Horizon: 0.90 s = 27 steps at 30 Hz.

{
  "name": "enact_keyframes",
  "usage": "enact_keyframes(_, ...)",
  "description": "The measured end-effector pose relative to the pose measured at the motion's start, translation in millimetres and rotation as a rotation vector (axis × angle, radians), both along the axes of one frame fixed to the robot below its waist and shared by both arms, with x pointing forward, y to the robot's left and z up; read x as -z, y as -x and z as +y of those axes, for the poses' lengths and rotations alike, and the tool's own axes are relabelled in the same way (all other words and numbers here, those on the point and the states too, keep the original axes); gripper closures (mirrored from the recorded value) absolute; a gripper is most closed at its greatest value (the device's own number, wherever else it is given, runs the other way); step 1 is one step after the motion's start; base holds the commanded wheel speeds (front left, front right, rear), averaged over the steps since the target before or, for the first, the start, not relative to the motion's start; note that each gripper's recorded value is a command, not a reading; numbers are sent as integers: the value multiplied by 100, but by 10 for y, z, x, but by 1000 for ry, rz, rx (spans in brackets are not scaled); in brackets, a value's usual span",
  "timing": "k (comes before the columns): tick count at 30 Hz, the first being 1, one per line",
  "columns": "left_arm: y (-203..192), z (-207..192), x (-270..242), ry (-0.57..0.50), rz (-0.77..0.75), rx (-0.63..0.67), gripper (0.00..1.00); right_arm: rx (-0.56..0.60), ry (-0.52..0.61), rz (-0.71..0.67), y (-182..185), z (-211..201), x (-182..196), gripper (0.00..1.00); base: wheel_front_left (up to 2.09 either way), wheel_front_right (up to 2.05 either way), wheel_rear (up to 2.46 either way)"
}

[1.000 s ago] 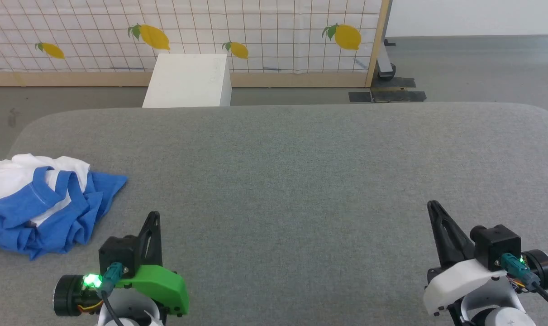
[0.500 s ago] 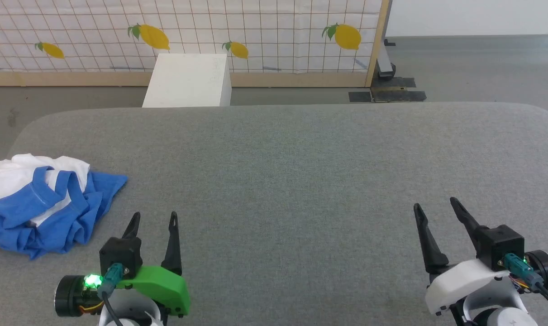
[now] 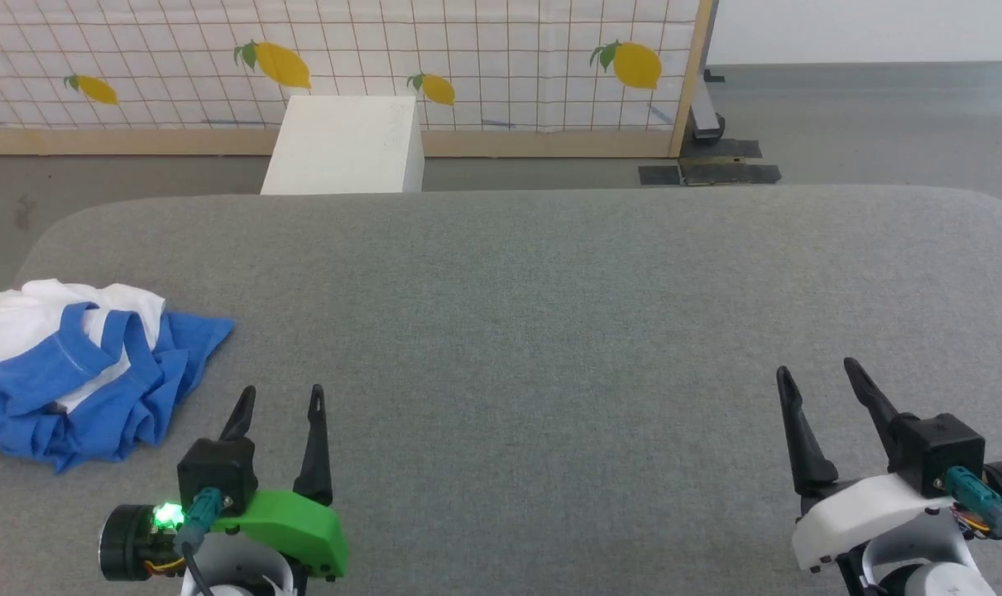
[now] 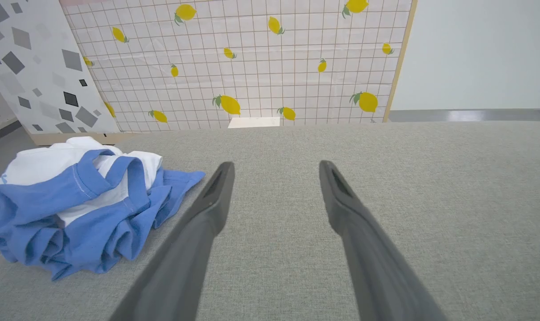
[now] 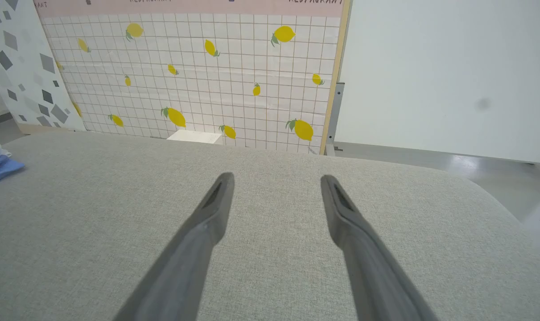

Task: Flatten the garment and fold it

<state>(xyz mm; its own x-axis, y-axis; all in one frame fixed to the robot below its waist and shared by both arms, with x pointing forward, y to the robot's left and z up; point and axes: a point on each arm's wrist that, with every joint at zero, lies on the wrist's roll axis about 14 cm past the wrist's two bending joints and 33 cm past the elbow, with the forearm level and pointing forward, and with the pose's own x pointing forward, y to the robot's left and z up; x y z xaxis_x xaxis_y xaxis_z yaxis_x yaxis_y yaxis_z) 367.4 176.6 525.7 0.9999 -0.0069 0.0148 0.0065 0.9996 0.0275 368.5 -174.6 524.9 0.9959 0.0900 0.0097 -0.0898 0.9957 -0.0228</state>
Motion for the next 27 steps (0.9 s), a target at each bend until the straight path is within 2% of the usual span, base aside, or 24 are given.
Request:
enact_keyframes(14, 94, 111, 24, 17, -9, -37, 0, -13, -3, -24, -64, 41, -27, 0, 0, 0, 0)
enact_keyframes(27, 286, 320, 39, 32, -21, -109, 0, -89, -8, -55, -168, 297, -73, 0, 0, 0, 0)
